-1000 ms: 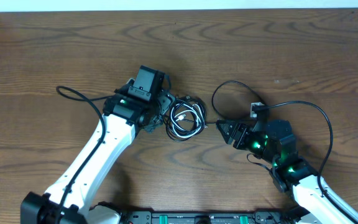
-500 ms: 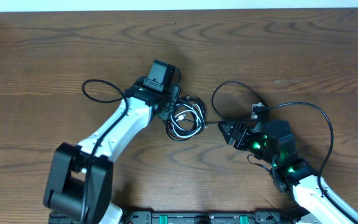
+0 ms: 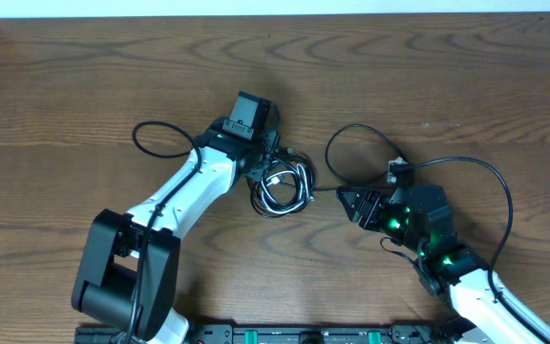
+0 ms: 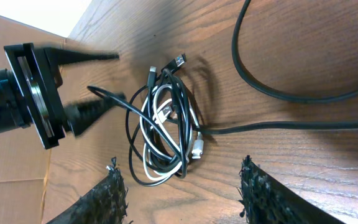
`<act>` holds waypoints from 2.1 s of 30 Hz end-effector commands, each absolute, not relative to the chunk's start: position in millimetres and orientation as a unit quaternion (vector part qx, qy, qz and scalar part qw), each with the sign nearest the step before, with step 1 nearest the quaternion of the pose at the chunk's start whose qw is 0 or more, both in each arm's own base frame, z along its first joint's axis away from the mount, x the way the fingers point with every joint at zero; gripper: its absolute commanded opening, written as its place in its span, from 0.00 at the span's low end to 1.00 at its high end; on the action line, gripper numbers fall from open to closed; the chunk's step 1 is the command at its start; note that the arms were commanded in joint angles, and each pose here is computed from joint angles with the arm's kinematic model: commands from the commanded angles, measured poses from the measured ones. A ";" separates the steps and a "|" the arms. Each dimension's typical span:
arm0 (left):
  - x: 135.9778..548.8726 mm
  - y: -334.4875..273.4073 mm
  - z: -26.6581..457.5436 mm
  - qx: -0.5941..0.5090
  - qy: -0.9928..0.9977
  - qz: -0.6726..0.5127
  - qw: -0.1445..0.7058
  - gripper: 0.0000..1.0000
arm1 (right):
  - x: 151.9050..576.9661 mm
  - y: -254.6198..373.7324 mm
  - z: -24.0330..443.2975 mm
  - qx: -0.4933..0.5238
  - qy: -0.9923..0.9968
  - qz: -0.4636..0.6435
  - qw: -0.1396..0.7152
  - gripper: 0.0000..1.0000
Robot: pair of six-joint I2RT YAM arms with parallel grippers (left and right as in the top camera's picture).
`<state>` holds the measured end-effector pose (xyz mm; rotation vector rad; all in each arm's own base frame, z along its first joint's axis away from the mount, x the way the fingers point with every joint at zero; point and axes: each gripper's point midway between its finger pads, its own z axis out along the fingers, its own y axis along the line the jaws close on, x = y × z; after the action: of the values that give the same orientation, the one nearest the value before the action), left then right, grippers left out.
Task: Untangle cables
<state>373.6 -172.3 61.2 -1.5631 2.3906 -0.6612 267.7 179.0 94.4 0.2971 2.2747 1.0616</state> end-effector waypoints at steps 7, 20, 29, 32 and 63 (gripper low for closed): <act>384.0 -164.7 75.3 -0.409 0.870 -0.244 0.128 0.77 | 266.3 178.8 91.1 0.108 0.861 0.394 0.302 0.59; 332.3 -137.1 139.1 -0.151 0.952 -0.183 0.193 0.79 | 268.0 176.0 89.8 0.113 0.862 0.387 0.306 0.61; 292.6 -77.7 130.0 -0.193 0.965 -0.033 0.174 0.78 | 268.7 174.3 88.8 0.116 0.863 0.382 0.308 0.62; 280.4 -79.0 106.8 -0.216 0.967 -0.030 0.132 0.77 | 268.3 174.2 88.2 0.116 0.864 0.382 0.307 0.62; 276.7 -133.6 -2.8 -0.247 0.968 -0.049 -0.010 0.37 | 255.9 171.1 71.5 0.123 0.882 0.366 0.270 0.63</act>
<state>280.2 -134.5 2.4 -0.7462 3.0502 -0.1645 259.2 170.1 75.1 0.3460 2.3591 0.9911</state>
